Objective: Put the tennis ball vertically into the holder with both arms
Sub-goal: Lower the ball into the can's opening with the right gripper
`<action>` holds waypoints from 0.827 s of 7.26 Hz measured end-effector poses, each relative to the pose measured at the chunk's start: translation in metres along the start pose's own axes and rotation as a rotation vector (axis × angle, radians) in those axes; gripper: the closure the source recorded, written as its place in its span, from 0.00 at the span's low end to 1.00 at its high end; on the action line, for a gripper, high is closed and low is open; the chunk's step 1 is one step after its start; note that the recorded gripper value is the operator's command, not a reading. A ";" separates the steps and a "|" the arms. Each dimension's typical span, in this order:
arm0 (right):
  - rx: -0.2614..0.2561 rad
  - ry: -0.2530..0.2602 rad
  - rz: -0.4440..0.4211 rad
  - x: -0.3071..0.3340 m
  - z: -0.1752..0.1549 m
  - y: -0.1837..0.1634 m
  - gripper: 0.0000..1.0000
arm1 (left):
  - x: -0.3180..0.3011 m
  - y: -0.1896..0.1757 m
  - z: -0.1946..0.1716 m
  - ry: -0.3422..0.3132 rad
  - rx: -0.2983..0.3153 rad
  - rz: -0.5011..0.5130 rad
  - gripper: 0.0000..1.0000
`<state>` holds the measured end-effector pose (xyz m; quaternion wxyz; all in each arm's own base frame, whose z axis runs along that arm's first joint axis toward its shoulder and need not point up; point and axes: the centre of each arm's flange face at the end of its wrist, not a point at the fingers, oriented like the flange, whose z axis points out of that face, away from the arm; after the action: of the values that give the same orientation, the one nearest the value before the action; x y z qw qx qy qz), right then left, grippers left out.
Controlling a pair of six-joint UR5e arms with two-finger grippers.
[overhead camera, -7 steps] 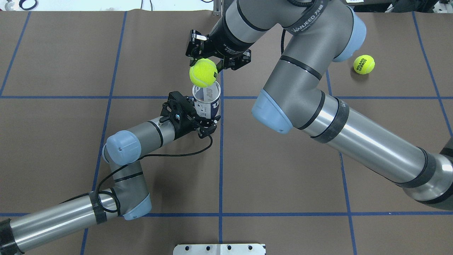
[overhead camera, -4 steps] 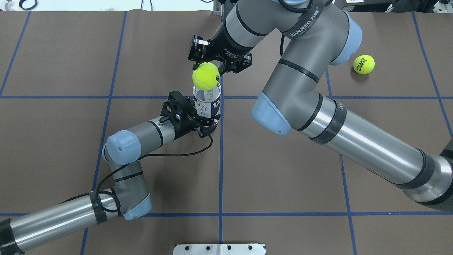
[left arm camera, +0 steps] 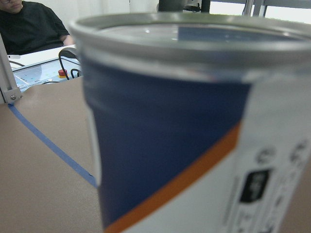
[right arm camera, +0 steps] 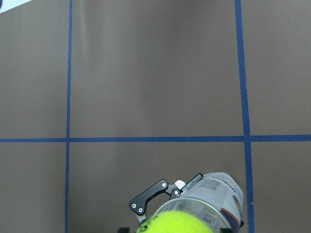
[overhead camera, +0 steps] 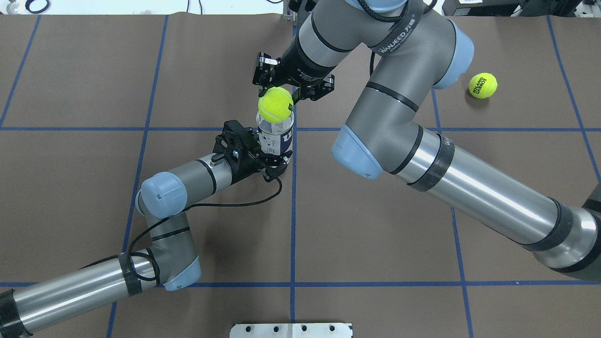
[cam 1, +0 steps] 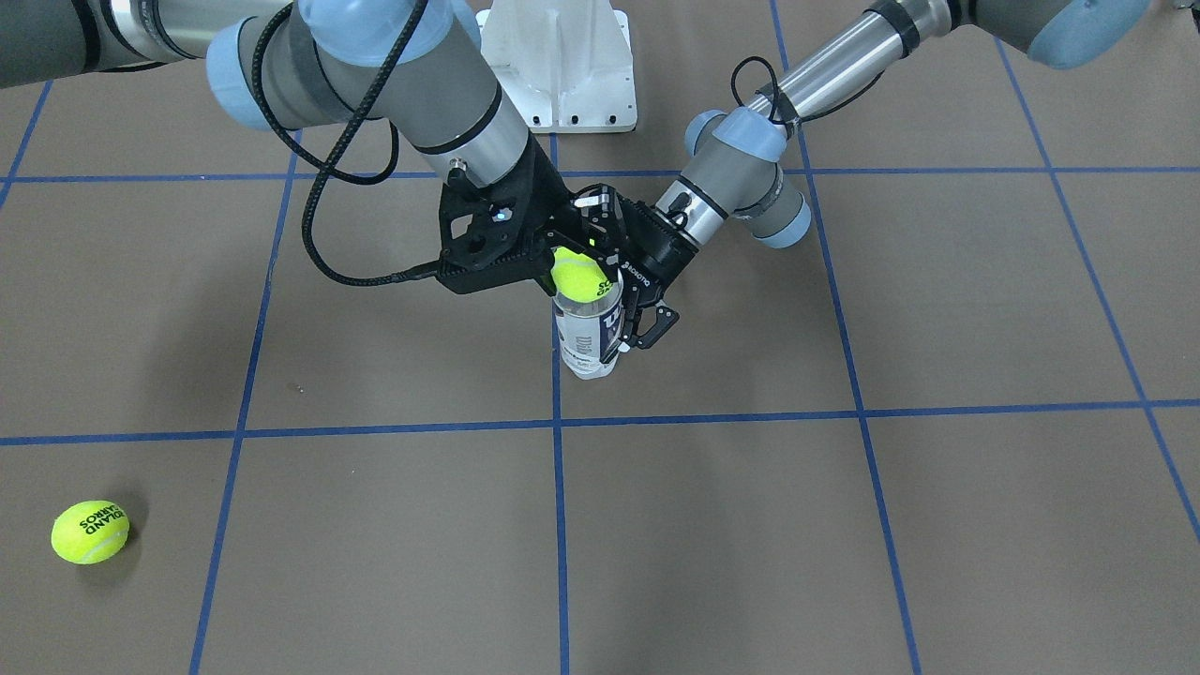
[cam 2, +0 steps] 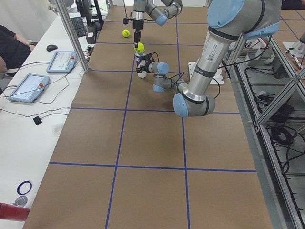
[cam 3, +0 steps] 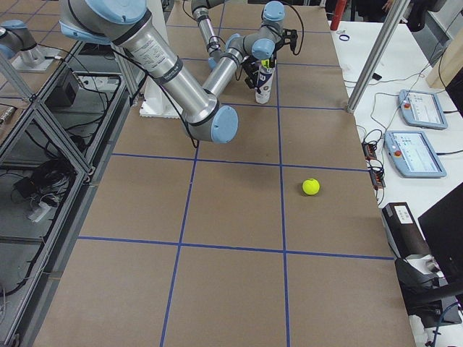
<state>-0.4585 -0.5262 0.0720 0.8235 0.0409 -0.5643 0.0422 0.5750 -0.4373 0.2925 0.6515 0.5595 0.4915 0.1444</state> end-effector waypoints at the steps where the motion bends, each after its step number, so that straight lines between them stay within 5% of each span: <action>1: -0.004 0.003 0.000 -0.001 0.002 0.002 1.00 | -0.001 0.000 0.000 -0.001 0.001 0.000 0.23; 2: -0.008 0.008 0.003 -0.001 0.003 0.003 1.00 | -0.001 0.000 0.000 -0.002 0.001 0.000 0.23; 3: -0.010 0.011 0.004 -0.002 0.004 0.004 0.83 | -0.002 0.000 0.000 -0.003 0.001 0.000 0.23; 4: -0.011 0.011 0.005 -0.002 0.004 0.004 0.34 | -0.002 -0.001 0.000 -0.004 0.001 0.000 0.23; 5: -0.013 0.011 0.005 -0.002 0.004 0.005 0.09 | -0.002 -0.001 0.000 -0.004 0.001 0.000 0.23; 6: -0.010 0.012 0.005 -0.002 0.004 0.005 0.04 | -0.002 -0.001 0.000 -0.004 0.001 0.001 0.23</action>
<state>-0.4639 -0.5218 0.0717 0.8269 0.0350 -0.5598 0.0415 0.5735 -0.4392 0.2929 0.6521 0.5604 0.4902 0.1432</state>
